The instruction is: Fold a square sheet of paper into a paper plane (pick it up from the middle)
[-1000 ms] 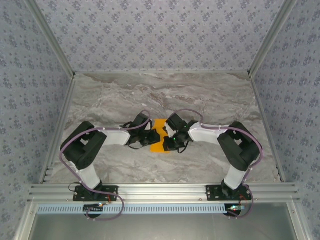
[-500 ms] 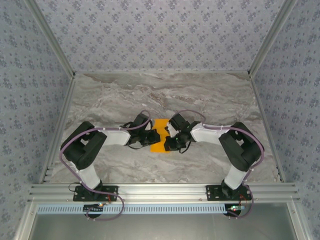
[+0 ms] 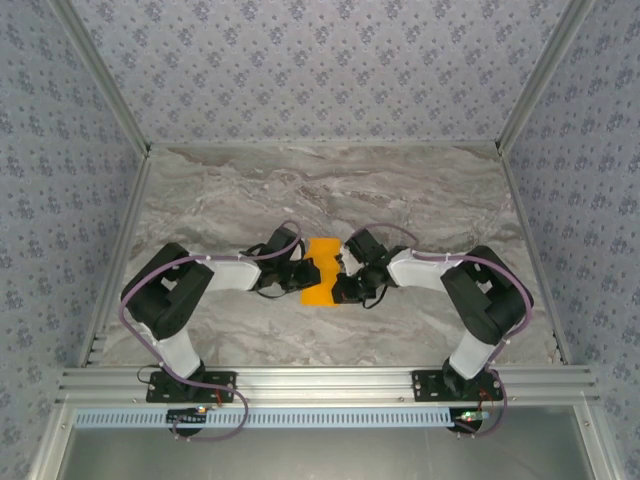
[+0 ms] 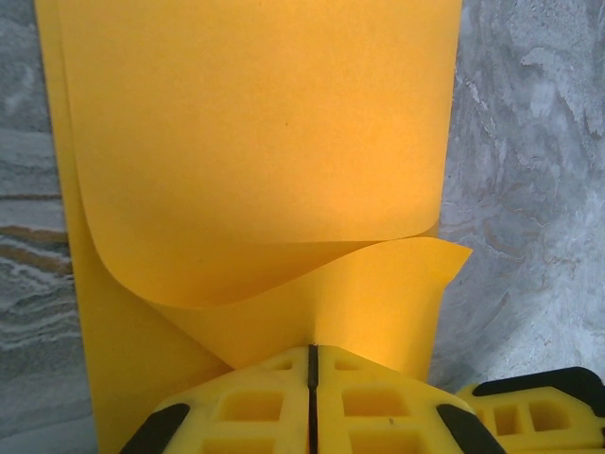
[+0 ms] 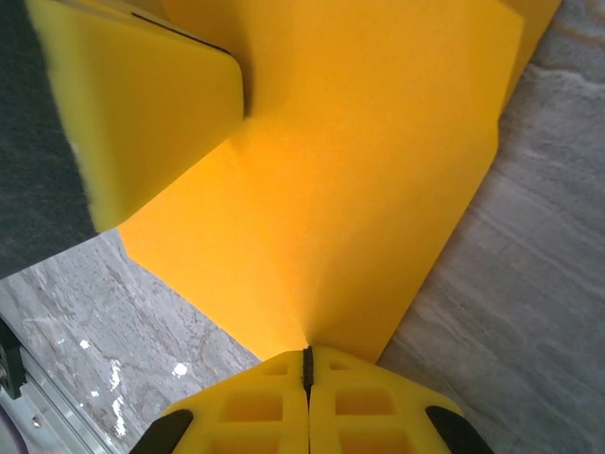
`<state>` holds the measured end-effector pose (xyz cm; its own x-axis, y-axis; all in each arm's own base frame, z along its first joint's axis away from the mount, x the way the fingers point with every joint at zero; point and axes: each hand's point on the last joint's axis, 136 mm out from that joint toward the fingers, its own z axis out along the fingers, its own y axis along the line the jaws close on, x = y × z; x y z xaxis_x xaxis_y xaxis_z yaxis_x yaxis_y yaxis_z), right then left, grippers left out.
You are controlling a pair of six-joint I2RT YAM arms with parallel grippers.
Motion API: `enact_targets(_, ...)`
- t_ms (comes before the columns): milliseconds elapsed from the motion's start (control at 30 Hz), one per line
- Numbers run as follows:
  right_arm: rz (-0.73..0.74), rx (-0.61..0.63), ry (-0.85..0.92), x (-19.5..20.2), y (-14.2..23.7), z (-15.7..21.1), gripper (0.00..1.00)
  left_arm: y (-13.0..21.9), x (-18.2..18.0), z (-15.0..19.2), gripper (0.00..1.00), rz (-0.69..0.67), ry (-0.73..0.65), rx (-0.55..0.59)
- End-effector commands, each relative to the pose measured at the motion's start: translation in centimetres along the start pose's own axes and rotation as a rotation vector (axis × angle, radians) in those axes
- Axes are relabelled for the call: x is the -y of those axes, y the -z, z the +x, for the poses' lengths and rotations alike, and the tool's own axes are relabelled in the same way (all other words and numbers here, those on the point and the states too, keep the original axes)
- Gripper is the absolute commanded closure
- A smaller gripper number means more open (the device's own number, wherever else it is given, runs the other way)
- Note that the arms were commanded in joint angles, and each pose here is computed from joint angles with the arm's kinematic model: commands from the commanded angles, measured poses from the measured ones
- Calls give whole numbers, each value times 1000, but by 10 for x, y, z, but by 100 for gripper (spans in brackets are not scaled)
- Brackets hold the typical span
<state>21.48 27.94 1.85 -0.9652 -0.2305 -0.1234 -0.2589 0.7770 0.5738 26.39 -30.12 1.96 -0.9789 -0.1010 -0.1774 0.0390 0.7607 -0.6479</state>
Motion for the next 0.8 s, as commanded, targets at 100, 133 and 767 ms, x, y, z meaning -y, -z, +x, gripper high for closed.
enact_targets(100, 30, -20, -35, 11, -1, 4, 93, -6, -24, 10, 91, -87, 20, -29)
enact_targets(133, 27, -13, -33, 9, 3, 2, 93, -6, -24, 10, 91, -87, 20, -30)
enact_targets(767, -6, 5, -23, 0, 3, 3, 99, -6, -25, 10, 91, -91, 23, -29)
